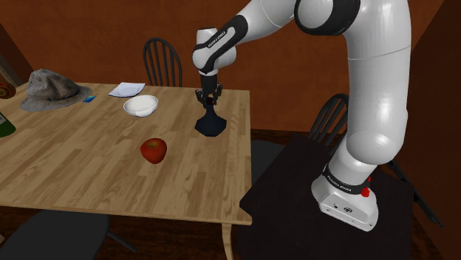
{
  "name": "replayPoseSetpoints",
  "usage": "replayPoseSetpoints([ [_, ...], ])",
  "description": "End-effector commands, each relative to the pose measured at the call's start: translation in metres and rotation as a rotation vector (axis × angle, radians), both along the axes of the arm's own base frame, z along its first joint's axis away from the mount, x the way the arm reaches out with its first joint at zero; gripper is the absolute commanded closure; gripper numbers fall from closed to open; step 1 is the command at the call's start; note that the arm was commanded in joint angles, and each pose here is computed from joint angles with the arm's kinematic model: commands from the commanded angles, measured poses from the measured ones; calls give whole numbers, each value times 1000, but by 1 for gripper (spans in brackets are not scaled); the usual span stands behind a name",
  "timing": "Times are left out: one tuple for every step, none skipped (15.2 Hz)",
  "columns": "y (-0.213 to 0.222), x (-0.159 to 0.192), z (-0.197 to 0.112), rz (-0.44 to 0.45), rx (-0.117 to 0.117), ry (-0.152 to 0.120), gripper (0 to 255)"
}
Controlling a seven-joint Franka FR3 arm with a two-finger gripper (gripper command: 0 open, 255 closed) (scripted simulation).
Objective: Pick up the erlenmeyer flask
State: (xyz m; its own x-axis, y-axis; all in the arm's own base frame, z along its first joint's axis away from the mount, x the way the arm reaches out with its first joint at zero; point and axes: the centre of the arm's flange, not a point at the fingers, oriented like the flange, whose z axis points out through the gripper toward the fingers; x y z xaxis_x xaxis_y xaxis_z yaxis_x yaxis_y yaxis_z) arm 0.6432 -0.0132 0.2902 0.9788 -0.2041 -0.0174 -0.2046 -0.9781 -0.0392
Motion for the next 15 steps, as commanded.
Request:
replayPoseSetpoints([
  [0,0,0,0,0,0,255],
  [0,0,0,0,0,0,255],
  [0,0,0,0,0,0,255],
  [0,0,0,0,0,0,255],
  [0,0,0,0,0,0,255],
  [0,0,0,0,0,0,255],
  [0,0,0,0,0,0,255],
  [0,0,0,0,0,0,255],
  [0,0,5,0,0,0,255],
  [0,0,10,0,0,0,255],
  [0,0,16,0,0,0,255],
  [0,0,21,0,0,0,255],
  [0,0,26,0,0,0,255],
  [0,0,31,0,0,0,255],
  [0,0,37,0,0,0,255],
])
